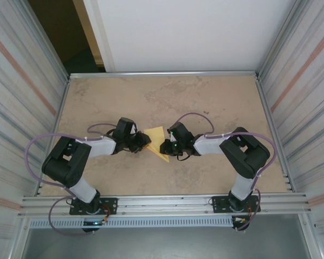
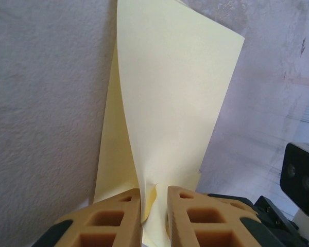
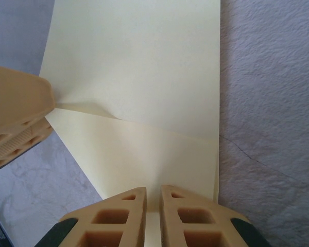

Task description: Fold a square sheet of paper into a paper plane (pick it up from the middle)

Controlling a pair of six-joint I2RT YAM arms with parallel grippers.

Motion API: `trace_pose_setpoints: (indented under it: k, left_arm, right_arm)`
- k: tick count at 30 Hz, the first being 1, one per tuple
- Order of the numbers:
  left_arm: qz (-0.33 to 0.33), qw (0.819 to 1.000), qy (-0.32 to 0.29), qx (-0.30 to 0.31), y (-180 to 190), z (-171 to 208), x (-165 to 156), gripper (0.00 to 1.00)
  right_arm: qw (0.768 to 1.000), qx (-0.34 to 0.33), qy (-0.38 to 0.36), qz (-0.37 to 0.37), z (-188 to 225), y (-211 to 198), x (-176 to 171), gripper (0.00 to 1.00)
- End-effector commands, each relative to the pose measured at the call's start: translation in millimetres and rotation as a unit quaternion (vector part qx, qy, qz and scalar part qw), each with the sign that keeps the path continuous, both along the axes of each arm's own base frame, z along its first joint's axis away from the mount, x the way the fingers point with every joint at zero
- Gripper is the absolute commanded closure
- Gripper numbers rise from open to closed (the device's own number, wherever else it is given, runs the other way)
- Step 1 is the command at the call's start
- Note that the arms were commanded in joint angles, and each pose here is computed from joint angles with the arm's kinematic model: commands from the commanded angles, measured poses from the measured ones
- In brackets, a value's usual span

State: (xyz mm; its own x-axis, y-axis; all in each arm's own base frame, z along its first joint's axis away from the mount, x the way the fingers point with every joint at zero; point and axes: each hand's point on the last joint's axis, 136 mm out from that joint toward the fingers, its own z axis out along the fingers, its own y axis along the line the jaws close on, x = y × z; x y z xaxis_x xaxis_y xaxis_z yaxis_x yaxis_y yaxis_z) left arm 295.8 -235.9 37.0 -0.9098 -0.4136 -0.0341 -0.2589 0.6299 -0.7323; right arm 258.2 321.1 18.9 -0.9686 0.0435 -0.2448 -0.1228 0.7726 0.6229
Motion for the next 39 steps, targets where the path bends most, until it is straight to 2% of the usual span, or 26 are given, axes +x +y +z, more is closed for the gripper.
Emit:
trace_pose_setpoints:
  k: [1,6,11,17,22,26,30,34,39]
  left_arm:
    - [-0.008,1.000,-0.004,-0.026,-6.6,3.9,5.6,0.79]
    - [-0.026,0.999,-0.010,-0.040,-12.7,6.3,7.8,0.80]
    - [-0.033,0.998,-0.011,-0.044,-13.7,6.0,8.9,0.88]
    - [-0.029,0.998,-0.021,-0.048,-13.5,15.8,12.8,0.91]
    - [-0.018,0.998,-0.030,-0.045,-10.8,26.1,16.1,0.91]
    - [0.000,0.999,-0.027,-0.033,-8.9,29.6,16.0,0.91]
    - [0.002,1.000,-0.027,-0.006,-9.9,31.7,15.6,0.91]
    - [0.009,1.000,-0.022,0.007,-9.6,32.2,15.9,0.91]
    - [0.009,1.000,-0.017,0.007,-11.3,32.0,15.7,0.91]
  right_arm:
    - [0.999,-0.041,0.036,-0.005,-28.4,-16.0,-12.9,0.86]
    - [0.999,-0.041,0.035,-0.003,-27.9,-17.2,-11.7,0.86]
    - [0.999,-0.030,0.019,-0.004,-10.8,-15.5,-3.1,0.85]
    - [0.998,-0.041,-0.053,0.000,30.3,-19.0,12.5,0.71]
    - [0.986,-0.107,-0.130,0.011,45.6,-33.7,16.3,0.64]
    - [0.962,-0.182,-0.205,0.011,56.9,-42.8,13.6,0.63]
    - [0.937,-0.223,-0.267,0.045,65.2,-28.7,2.8,0.63]
    - [0.930,-0.237,-0.269,0.079,52.1,-11.2,-5.6,0.64]
    - [0.924,-0.258,-0.268,0.087,37.6,-1.7,-5.5,0.65]
